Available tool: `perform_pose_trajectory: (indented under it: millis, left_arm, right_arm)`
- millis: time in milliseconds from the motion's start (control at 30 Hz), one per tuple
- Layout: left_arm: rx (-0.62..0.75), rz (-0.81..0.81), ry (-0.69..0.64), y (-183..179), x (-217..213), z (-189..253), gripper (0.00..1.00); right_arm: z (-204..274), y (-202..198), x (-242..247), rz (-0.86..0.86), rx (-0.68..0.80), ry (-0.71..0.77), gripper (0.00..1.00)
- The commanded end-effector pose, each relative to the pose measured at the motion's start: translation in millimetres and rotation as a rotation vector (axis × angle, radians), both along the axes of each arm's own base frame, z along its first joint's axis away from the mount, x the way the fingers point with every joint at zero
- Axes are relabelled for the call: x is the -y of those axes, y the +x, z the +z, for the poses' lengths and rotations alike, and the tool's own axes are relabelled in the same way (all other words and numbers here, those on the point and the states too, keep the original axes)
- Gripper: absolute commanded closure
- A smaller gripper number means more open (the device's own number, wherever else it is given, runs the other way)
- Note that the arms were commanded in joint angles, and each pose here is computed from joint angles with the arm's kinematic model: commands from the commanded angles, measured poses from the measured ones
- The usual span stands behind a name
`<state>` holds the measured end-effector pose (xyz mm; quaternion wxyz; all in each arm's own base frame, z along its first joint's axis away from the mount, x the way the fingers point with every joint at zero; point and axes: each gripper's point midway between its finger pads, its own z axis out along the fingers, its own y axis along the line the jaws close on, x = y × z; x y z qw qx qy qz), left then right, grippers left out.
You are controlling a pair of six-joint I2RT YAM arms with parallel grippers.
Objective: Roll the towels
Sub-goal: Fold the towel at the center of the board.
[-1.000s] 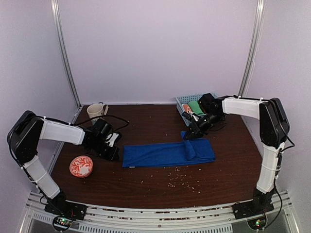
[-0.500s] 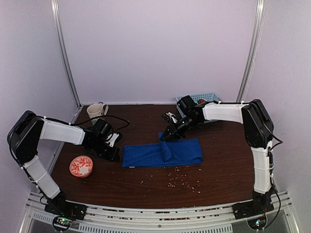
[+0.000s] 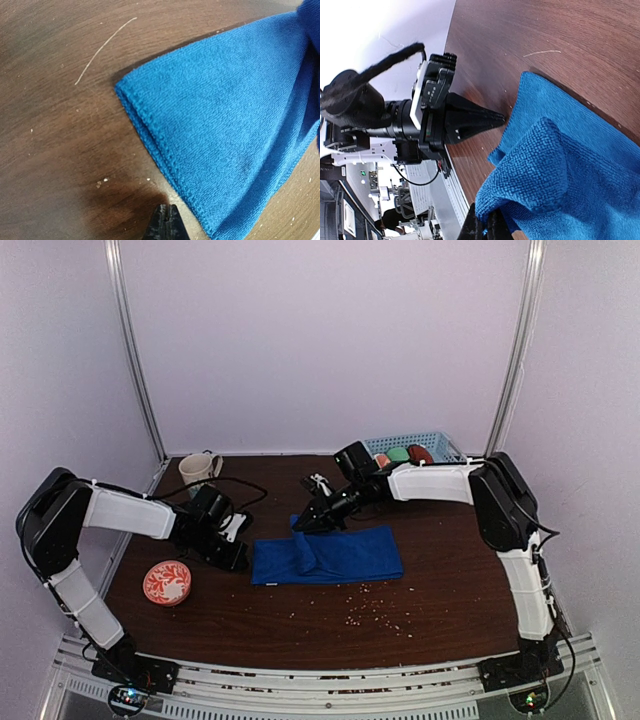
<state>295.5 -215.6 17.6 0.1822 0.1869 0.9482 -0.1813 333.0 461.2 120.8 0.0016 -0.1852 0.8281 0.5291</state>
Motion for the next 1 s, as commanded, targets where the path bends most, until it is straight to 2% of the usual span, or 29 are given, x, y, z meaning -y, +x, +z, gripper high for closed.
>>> perform_pose_trajectory:
  millis: [0, 233, 467, 967]
  left_arm:
    - [-0.011, 0.007, -0.012, -0.8, -0.3, -8.4, 1.00]
    - [-0.011, 0.015, -0.023, -1.7, 0.3, -10.2, 1.00]
    - [-0.007, 0.018, -0.022, -2.9, -1.1, -10.1, 1.00]
    - [-0.005, 0.026, -0.025, -3.5, -2.0, -10.6, 1.00]
  right_arm:
    - [9.2, 0.4, -28.0, 0.010, -0.005, 0.068, 1.00]
    - [3.5, -2.1, -51.0, 0.011, -0.020, 0.098, 1.00]
    - [-22.1, 4.3, -56.2, -0.002, -0.044, 0.076, 1.00]
    - [-29.0, -3.7, -82.4, 0.020, -0.057, 0.136, 1.00]
